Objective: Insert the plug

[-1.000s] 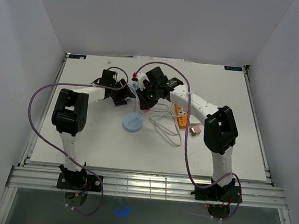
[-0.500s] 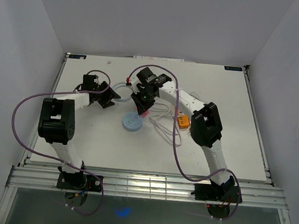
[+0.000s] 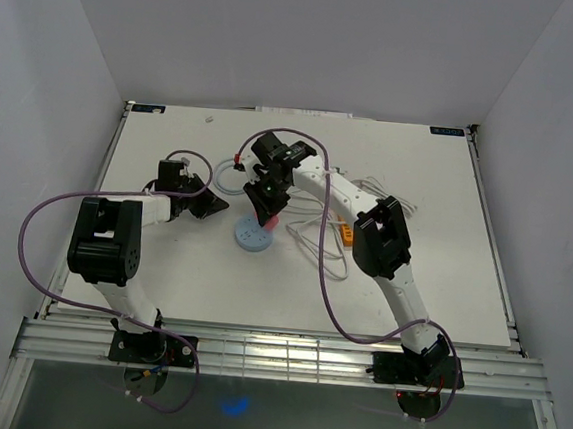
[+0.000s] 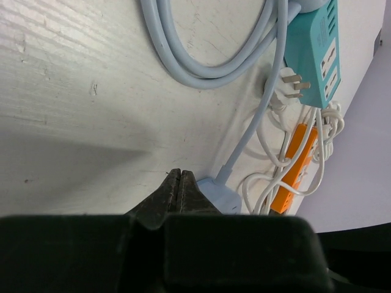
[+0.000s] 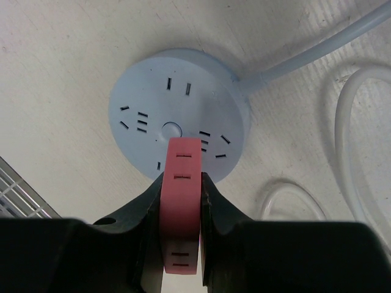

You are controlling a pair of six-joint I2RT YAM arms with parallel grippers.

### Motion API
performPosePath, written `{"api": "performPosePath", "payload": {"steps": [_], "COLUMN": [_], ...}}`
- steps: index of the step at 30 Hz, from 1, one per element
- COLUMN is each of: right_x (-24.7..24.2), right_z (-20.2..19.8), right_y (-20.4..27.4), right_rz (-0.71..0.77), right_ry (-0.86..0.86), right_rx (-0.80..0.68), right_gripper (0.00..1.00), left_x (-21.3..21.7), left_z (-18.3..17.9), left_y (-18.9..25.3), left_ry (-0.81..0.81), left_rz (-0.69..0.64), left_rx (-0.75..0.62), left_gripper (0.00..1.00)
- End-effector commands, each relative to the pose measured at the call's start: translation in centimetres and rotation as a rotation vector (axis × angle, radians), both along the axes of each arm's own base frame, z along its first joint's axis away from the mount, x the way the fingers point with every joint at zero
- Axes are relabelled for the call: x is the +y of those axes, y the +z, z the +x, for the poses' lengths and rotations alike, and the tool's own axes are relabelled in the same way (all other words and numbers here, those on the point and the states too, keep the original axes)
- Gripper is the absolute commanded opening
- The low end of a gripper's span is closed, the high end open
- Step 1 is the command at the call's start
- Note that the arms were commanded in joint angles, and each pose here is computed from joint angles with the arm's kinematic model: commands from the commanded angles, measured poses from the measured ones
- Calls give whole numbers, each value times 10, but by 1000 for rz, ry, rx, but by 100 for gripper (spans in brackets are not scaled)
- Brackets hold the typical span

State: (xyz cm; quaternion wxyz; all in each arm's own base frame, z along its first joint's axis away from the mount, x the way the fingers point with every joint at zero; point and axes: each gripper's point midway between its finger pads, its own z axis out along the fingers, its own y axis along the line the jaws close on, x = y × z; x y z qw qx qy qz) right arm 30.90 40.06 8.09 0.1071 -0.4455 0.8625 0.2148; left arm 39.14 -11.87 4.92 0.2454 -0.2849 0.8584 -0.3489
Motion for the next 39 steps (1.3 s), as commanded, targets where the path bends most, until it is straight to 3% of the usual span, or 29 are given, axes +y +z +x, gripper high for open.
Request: {"api": "performPosePath", "payload": {"steps": [1, 29, 39], "right_x": [1, 1, -13], "right_z": [-3, 8, 10], "right_y": [5, -7, -22], "right_rz": [-3, -39, -127], "right_ry": [-8, -50, -91], "right_rx": [24, 17, 25], "right_gripper": [8, 8, 8], "left_x": [-4, -22, -34], "left_z": [7, 6, 6], "left_y": [22, 17, 18], "left_ry": [-19, -95, -138], "left_rz": [-14, 41, 36], "left_rx": [-100, -147, -170], "left_gripper": [0, 0, 0]}}
